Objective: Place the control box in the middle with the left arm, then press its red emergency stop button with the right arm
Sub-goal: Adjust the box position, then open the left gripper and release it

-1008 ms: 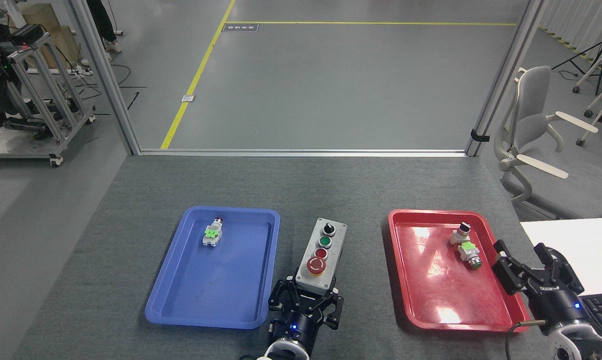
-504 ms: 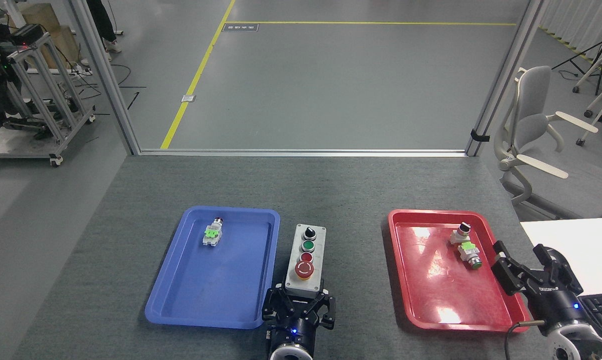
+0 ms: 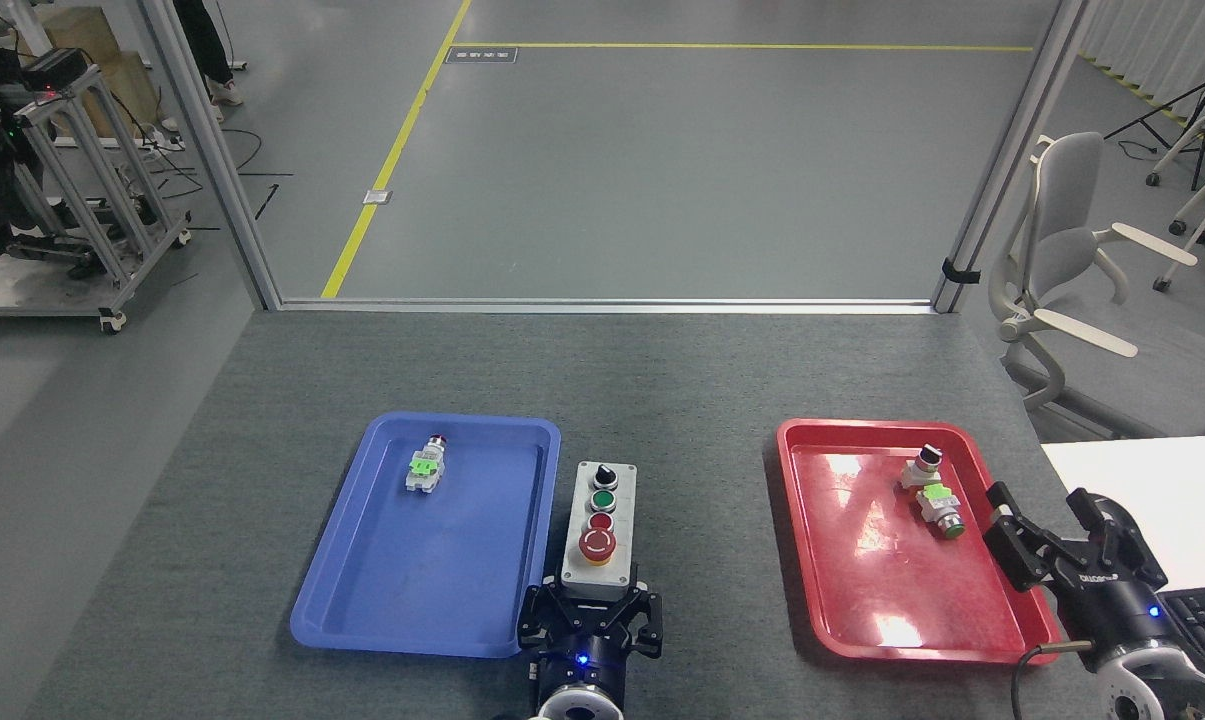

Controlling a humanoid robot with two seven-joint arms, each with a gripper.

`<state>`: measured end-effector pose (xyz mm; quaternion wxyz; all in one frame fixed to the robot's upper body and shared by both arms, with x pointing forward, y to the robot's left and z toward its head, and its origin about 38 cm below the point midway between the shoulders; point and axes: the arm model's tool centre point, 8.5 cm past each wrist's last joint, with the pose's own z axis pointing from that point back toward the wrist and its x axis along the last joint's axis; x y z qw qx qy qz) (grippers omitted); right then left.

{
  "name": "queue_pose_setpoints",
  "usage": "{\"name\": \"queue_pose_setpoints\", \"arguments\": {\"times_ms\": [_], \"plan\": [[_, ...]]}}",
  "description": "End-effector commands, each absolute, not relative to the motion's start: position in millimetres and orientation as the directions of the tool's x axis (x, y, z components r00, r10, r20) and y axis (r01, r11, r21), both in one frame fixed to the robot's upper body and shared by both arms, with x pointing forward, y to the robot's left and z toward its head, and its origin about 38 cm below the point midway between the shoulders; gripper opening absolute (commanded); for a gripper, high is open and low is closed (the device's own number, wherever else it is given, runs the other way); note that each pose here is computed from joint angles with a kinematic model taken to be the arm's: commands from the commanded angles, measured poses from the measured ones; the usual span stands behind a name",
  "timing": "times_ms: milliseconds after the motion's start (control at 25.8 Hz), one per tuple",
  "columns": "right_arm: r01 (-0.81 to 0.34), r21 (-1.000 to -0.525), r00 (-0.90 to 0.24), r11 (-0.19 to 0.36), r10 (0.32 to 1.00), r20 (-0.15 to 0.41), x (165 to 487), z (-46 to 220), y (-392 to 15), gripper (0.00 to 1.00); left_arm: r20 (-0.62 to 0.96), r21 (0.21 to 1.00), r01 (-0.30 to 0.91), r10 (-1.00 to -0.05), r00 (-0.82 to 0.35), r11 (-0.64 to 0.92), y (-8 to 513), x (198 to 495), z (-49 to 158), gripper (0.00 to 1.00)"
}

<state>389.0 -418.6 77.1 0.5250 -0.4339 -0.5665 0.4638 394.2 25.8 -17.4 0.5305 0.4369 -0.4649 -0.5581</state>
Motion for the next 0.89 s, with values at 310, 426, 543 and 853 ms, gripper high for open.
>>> {"name": "queue_pose_setpoints", "arguments": {"times_ms": [310,426,543,853], "plan": [[0.013,-0.982,-0.062,0.191,0.980,0.190,389.0,78.1,-420.7,1.00,0.027,0.978,0.209,-0.995,-0.092,0.007,23.8,391.1,-24.9,0.97],[0.014,-0.981,-0.059,0.191,0.980,0.190,388.9,77.7,-421.1,1.00,0.033,0.979,0.205,-0.994,-0.105,0.011,20.8,388.4,-24.9,0.99],[0.015,-0.982,-0.059,0.191,0.980,0.190,389.0,78.2,-421.0,1.00,0.036,0.979,0.204,-0.994,-0.106,0.014,19.8,385.2,-26.0,0.99],[0.019,-0.983,-0.054,0.184,0.982,0.182,390.1,80.7,-424.3,0.97,0.068,0.988,0.149,-0.992,-0.105,0.052,6.1,342.6,-16.0,0.99]]}}
